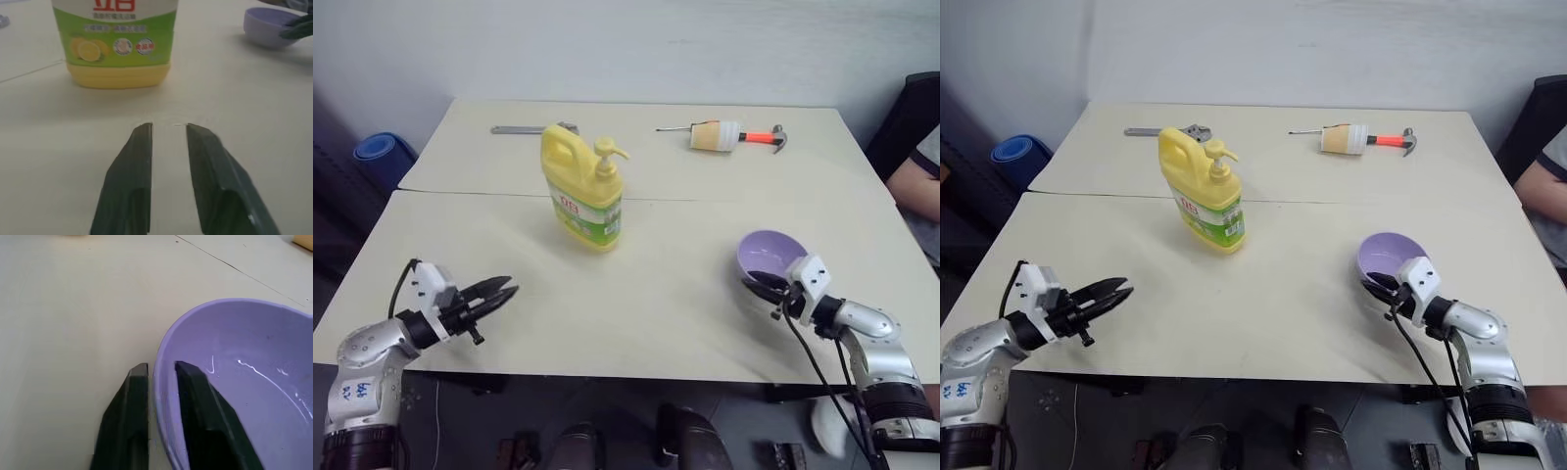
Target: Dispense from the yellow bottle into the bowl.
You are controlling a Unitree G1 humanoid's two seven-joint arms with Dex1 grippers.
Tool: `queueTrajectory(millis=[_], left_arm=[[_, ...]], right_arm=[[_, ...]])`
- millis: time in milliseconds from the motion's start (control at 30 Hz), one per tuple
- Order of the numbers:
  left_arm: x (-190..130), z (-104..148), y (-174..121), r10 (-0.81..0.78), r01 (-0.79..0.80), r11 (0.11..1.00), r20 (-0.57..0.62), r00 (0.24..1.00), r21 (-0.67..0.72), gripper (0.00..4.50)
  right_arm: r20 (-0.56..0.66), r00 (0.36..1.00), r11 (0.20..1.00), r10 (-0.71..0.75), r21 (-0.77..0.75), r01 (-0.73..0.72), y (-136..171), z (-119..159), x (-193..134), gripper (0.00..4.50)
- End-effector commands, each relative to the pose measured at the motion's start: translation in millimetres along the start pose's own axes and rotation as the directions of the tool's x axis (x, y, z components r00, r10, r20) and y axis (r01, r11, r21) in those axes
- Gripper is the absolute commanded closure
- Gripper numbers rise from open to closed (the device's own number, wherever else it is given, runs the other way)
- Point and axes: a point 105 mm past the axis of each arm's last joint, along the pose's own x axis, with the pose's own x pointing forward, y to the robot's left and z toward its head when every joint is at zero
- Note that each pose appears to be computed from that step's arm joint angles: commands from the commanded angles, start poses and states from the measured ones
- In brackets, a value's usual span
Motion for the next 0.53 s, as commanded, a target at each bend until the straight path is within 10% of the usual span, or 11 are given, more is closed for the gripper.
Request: queueTrajectory(millis=[33,267,533], left_arm=[[-5.1,2.4,-8.6,-0.005,0.005,1.0,-0.004,1.0,0.022,2.07],[-28.4,-22.1,-26.7,0.04,-0.031,0.996,-0.095,0.995,0.087,0.04],[-39.8,-38.1,-40.7,0.097,-0.069,0.982,-0.158,0.983,0.175,0.04]], right_arm=[[0.129,0.991,0.997,-0.03,-0.064,0.039,-9.3,23.0,-12.8,2.28],[0.299,0.947,0.987,0.122,-0.137,-0.084,30.2,65.8,-30.7,0.03],[0.259,0.946,0.979,0.193,-0.118,-0.168,84.0,47.0,-48.7,0.03]])
